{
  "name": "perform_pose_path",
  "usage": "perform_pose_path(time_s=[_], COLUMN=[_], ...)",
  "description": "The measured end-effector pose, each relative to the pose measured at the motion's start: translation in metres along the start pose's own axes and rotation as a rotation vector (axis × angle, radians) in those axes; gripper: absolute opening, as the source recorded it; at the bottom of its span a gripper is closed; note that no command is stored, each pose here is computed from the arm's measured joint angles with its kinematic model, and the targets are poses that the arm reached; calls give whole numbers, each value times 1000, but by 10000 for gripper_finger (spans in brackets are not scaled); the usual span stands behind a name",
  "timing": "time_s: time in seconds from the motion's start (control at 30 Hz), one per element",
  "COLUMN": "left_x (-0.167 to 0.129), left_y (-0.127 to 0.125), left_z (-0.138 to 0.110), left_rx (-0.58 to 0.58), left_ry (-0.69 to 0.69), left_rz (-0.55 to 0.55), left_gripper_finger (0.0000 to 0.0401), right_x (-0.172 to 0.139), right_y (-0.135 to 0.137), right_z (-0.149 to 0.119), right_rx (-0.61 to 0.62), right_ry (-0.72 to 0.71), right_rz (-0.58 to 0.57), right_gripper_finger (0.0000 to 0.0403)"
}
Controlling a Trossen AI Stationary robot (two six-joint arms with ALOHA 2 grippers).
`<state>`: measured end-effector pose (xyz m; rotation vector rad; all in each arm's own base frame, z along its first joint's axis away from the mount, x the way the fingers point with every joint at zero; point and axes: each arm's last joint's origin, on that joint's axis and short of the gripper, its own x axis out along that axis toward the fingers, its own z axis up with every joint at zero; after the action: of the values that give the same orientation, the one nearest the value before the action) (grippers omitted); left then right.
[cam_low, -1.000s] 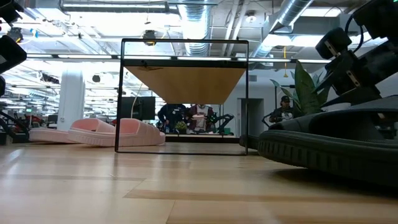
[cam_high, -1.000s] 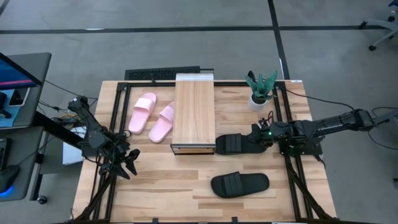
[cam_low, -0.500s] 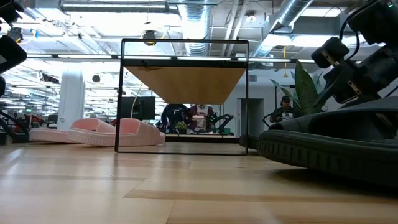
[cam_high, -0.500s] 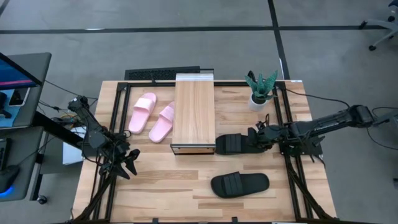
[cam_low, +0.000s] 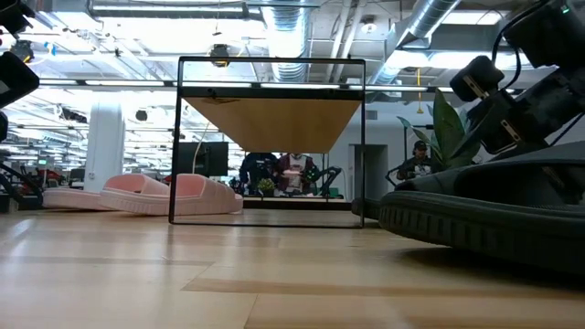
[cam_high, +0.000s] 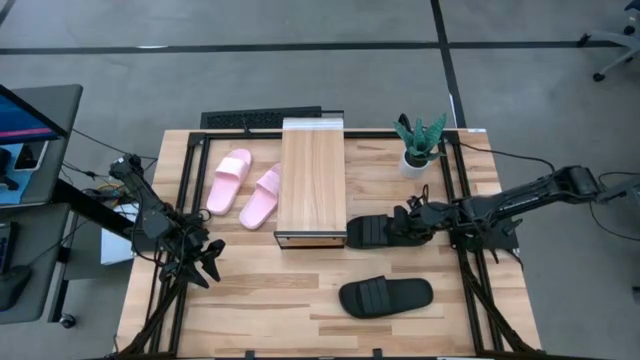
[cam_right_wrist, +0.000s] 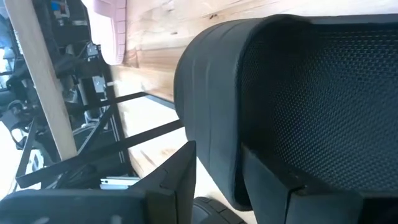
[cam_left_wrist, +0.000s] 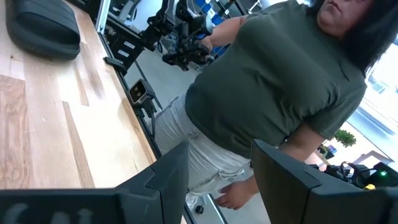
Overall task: Pick and place slides into the shelf
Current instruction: Put the top black slide on the shelf
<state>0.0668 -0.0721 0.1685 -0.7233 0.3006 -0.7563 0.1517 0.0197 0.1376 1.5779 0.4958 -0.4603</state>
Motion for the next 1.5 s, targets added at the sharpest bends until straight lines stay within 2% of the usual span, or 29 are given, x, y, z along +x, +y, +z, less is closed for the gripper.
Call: perform_pose_path(time_s=[0.43, 0.57, 0.77, 0.9, 1.1, 1.5], left_x=[0, 0, 0, 0, 0, 0], left_y=[0, 0, 0, 0, 0, 0], left_z=[0, 0, 0, 0, 0, 0], left_rx=[0, 0, 0, 0, 0, 0], left_ry=[0, 1, 0, 0, 0, 0], left_rz=[0, 0, 0, -1, -1, -1], left_gripper_finger=[162, 162, 162, 162, 162, 162], right_x=[11, 12, 12, 12, 12, 7], right_y=[-2, -1, 0, 0, 1, 7], right_z=[-1, -1, -1, -1, 0, 0], right_rx=[-1, -2, -8, -9, -29, -44], right_ry=[-3, -2, -2, -8, -20, -23], right_rz=[-16, -8, 0, 1, 6, 71], right_gripper_finger=[110, 80, 11, 18, 8, 3])
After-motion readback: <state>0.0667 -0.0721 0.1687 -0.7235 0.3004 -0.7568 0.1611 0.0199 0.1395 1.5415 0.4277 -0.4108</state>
